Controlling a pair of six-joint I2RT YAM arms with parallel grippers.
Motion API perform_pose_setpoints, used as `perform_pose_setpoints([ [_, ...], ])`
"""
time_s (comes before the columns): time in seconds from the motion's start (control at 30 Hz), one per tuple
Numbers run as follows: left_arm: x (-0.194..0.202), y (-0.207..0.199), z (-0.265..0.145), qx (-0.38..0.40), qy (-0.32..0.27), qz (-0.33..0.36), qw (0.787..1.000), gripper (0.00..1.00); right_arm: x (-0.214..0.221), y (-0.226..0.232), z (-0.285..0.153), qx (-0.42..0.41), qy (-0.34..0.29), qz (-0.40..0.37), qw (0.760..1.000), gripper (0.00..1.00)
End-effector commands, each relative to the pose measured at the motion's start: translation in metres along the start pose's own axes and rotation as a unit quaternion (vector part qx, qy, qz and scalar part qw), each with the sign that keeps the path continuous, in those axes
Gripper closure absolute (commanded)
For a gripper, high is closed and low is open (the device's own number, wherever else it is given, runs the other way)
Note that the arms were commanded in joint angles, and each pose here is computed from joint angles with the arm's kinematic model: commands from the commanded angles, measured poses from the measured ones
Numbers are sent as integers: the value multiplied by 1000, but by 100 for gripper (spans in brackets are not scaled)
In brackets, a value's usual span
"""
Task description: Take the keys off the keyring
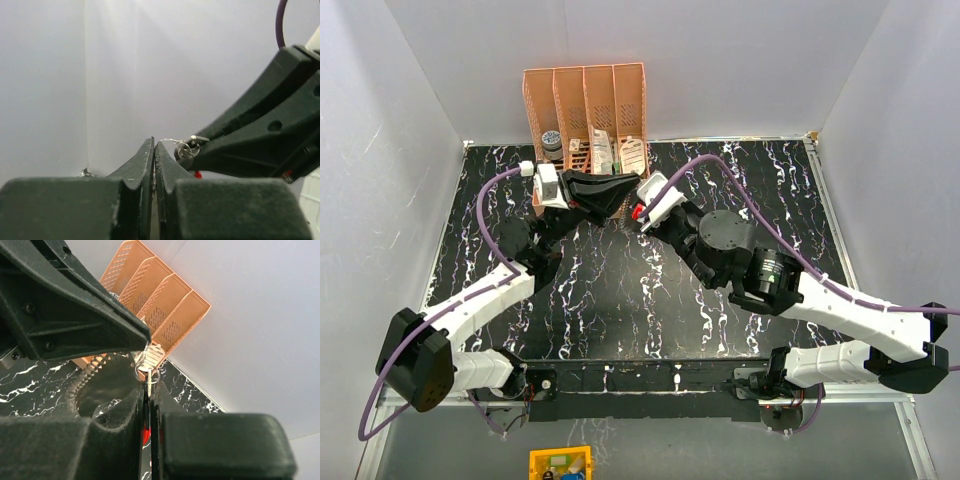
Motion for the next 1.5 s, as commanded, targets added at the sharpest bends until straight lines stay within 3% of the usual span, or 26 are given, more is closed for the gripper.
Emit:
perform_pose_setpoints([
  [0.0, -37, 15, 4, -42, -75, 21, 996, 100, -4, 4, -1, -6, -13, 32, 999, 100],
  [0.3, -32, 9, 5, -25, -81, -18, 996, 100, 5, 16, 10, -8, -9, 30, 999, 100],
  [0.57, -27, 21, -4, -75, -32, 8, 997, 99, -6, 3, 3, 4, -23, 27, 999, 100],
  [0.63, -27, 24, -8, -90, -15, 22, 996, 85, -7, -1, 1, 9, -23, 26, 999, 100],
  [0.73, -24, 26, -12, -99, 21, 42, 994, 71, -9, -6, -3, 16, -25, 27, 999, 100],
  [0.8, -20, 23, -14, -85, 43, 57, 994, 55, -11, -8, -4, 18, -27, 29, 999, 100],
  [0.87, -14, 18, -16, -65, 67, 71, 993, 49, -13, -10, -5, 19, -30, 31, 999, 100],
  [1.07, 3, 1, -19, 19, 113, 107, 988, 52, -11, -7, -4, 15, -26, 34, 999, 100],
  [1.47, -10, -26, -18, 114, 61, 156, 979, 61, -9, -4, -4, 8, -23, 44, 999, 100],
])
Point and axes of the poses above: each gripper's point midway between its finger pads, its own z axis out along the fingers, its own y axis along the line the jaws close on, x = y × z, the point moved 2 cm from there along -z, back along the fingers, and after that the axes turned 14 degrees about z, right-handed, at the moved point
